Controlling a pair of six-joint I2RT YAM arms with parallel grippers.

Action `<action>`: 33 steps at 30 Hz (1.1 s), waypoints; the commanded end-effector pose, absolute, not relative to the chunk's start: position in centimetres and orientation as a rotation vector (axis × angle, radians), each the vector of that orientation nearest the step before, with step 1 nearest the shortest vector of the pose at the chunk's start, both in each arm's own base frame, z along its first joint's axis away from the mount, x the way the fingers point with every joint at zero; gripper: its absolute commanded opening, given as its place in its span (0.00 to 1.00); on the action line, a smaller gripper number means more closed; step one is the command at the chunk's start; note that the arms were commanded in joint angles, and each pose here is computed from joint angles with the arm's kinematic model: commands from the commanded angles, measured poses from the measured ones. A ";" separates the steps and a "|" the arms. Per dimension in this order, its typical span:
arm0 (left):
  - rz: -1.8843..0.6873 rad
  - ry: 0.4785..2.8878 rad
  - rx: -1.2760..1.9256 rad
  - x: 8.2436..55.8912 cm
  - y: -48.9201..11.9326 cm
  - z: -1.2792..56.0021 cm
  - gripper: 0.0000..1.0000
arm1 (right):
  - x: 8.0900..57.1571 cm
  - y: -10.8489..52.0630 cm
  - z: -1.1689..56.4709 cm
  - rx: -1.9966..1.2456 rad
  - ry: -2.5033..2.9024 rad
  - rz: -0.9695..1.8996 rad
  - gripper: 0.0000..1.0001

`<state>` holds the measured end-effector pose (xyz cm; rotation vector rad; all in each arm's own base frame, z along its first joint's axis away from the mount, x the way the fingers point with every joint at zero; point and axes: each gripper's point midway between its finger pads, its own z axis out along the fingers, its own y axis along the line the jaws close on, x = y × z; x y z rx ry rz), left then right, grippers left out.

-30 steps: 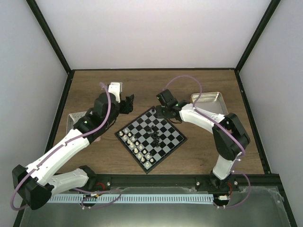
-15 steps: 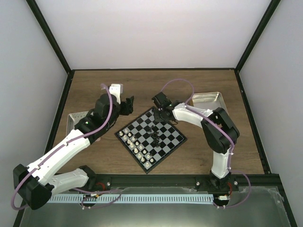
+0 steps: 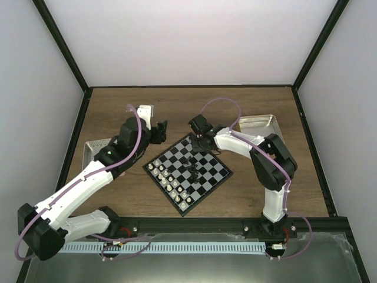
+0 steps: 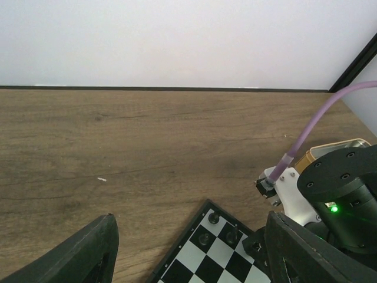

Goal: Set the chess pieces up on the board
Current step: Place the chess piece on the chessboard, then pick up the chess piece from the chessboard.

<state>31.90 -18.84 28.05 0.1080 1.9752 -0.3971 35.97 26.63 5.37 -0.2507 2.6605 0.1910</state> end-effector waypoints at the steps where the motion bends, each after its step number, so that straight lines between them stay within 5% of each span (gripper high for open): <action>1: -0.405 1.963 0.117 32.1 -19.0 28.3 0.71 | 36.7 27.5 9.1 -0.262 2.591 0.243 0.34; 9: -0.410 1.961 0.096 31.9 -18.8 28.3 0.71 | 35.0 28.1 13.2 -0.325 2.527 0.392 0.43; 21: -0.436 1.928 0.031 32.1 -18.4 28.7 0.71 | 30.0 30.1 9.3 -0.426 2.628 0.537 0.48; 33: -0.439 1.949 0.042 32.1 -18.6 28.0 0.71 | 30.8 31.2 6.2 -0.292 2.685 0.540 0.40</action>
